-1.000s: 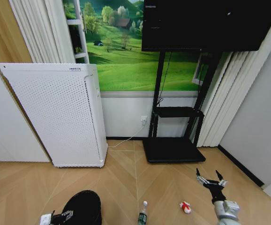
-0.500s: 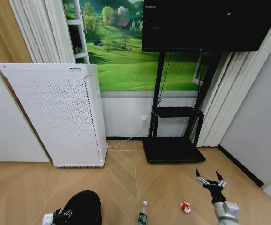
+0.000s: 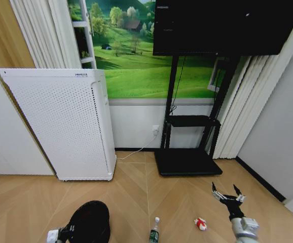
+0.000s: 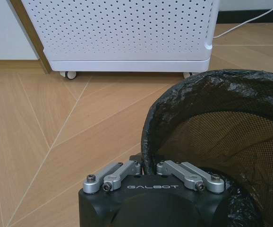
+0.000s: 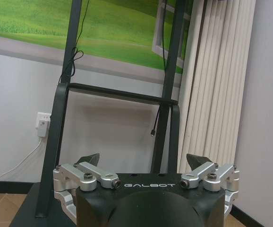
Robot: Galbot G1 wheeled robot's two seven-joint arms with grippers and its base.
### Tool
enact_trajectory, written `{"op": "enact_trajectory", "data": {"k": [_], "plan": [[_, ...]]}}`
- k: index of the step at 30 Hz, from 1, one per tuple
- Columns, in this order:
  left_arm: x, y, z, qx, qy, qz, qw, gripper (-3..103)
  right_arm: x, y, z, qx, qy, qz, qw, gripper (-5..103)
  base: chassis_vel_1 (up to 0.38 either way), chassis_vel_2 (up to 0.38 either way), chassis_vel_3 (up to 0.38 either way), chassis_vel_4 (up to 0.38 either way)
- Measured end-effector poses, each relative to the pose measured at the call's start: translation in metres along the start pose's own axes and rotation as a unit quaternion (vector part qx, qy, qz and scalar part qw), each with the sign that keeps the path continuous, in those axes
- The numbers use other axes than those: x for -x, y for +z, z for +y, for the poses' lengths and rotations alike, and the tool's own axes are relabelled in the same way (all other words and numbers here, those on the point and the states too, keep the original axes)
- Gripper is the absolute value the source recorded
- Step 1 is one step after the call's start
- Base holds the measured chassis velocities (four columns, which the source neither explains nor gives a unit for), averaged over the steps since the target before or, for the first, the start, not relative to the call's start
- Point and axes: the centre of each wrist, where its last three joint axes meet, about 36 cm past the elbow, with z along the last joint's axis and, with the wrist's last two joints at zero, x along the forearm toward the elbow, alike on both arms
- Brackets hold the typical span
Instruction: Pick up the trash bin and place the garbage on the floor into it.
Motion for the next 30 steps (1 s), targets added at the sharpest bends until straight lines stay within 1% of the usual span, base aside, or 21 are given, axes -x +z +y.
{"op": "enact_trajectory", "data": {"k": [30], "plan": [[-0.0009,0.0054,-0.0036,0.000,0.006,-0.007,1.0000,9,0.0006,0.0012,0.0006,0.000,0.002,-0.003,1.000,100,0.000,0.000,0.000,0.000]]}}
